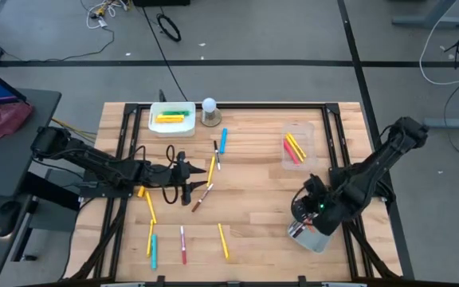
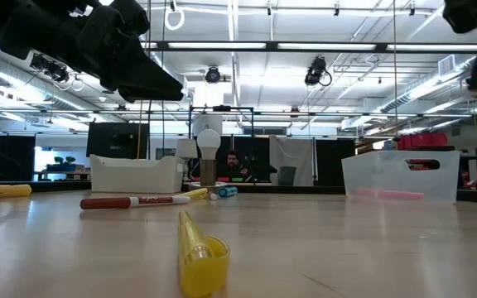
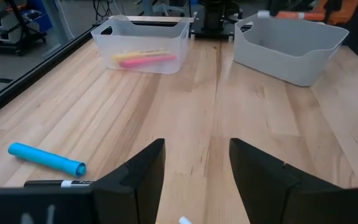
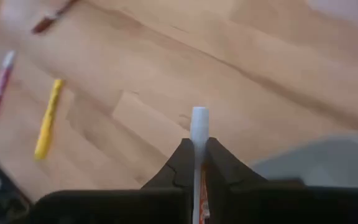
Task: Pick & Place Markers
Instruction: Put the orange marker pen into the gray bin, then adjust the gray bin on the table
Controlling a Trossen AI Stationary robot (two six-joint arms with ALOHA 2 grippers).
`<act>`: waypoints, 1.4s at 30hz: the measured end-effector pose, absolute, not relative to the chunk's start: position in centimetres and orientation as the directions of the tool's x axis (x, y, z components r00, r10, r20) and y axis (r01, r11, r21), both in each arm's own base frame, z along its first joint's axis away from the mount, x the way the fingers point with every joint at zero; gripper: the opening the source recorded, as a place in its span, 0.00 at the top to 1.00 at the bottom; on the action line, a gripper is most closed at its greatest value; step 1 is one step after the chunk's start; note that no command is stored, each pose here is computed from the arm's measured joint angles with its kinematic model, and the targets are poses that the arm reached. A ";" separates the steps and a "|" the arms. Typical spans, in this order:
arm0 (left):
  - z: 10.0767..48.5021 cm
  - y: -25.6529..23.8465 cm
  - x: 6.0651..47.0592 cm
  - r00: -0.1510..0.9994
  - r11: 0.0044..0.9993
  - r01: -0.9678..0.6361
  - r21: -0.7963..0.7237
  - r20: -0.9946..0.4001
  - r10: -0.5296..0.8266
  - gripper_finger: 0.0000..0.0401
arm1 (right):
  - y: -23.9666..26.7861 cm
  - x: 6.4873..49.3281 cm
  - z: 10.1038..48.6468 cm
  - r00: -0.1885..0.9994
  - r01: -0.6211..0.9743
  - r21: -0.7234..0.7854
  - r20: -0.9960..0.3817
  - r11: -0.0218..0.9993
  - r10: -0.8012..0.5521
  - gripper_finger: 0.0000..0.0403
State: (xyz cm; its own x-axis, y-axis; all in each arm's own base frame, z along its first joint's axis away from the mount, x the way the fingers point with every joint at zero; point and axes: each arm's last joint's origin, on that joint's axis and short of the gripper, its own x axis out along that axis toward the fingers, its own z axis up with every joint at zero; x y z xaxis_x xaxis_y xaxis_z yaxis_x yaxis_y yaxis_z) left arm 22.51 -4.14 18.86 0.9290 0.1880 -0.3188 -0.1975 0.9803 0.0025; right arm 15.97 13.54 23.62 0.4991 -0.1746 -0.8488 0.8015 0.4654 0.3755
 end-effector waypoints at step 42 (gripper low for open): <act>18.9 -4.1 22.5 0.929 0.980 -0.198 0.000 -0.318 0.188 0.54 | 10.5 14.9 23.9 0.052 0.888 -0.013 -0.990 0.460 -0.128 0.50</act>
State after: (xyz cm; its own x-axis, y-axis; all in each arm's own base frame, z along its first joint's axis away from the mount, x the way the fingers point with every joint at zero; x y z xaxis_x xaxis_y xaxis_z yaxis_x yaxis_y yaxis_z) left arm 22.51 -4.14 18.88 0.9291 0.1880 -0.3184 -0.1983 0.9801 0.0001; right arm 14.93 10.47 23.85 0.0520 -0.1282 -0.9904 0.8876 0.4604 -0.0130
